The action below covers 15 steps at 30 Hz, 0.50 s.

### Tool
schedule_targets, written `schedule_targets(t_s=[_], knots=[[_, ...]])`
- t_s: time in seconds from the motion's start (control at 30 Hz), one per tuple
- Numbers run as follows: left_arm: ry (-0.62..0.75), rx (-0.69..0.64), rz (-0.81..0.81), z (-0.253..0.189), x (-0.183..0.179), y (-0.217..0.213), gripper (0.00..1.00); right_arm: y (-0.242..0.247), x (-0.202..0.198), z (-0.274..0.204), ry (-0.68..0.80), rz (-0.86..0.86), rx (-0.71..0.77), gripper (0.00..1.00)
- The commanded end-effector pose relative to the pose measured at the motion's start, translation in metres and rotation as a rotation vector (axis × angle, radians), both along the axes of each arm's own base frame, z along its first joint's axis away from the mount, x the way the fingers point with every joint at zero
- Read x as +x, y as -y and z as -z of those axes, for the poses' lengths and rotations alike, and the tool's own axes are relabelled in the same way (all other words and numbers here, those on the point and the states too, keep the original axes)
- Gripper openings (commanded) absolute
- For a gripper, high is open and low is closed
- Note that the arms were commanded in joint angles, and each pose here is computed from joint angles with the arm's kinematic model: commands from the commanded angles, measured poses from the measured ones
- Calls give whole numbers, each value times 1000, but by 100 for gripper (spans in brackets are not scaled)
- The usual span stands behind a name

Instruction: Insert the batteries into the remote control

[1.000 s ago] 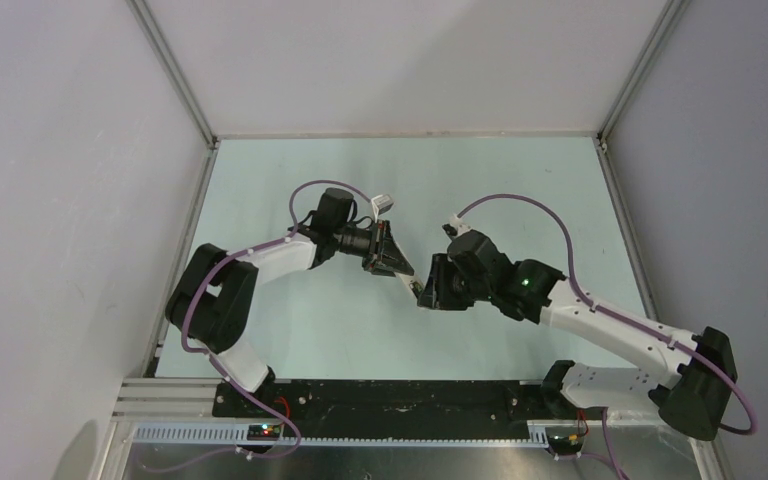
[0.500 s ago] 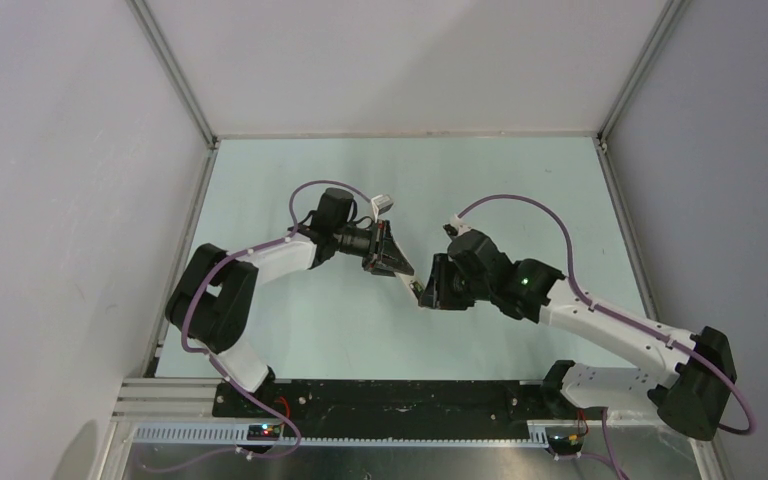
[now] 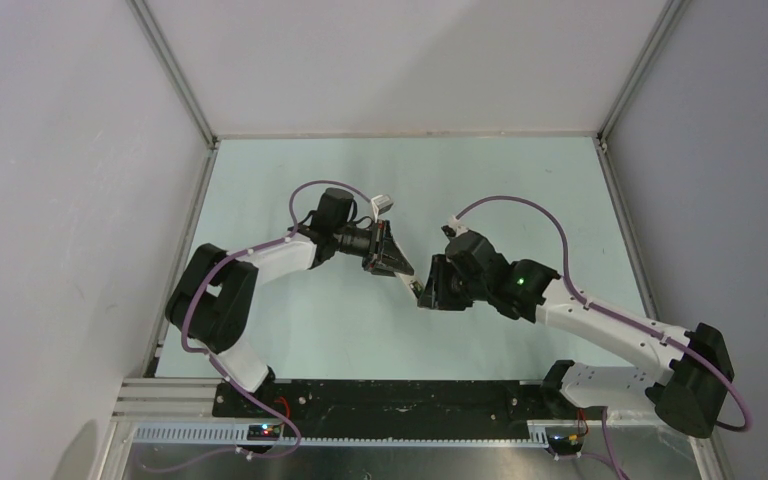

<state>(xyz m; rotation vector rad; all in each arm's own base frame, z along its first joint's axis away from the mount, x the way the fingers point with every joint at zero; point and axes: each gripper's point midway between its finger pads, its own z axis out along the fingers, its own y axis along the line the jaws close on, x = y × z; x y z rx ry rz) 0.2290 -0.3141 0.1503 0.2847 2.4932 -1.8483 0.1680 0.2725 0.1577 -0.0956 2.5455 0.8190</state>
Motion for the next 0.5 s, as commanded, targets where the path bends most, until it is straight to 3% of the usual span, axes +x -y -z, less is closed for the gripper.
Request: schedule_targets(t_s=[0.0, 0.47], knots=[[37, -38, 10, -15, 5, 2, 0, -5, 8, -6, 28, 18, 31, 32], [47, -43, 19, -16, 1, 1, 0, -10, 16, -6, 31, 25, 52, 22]])
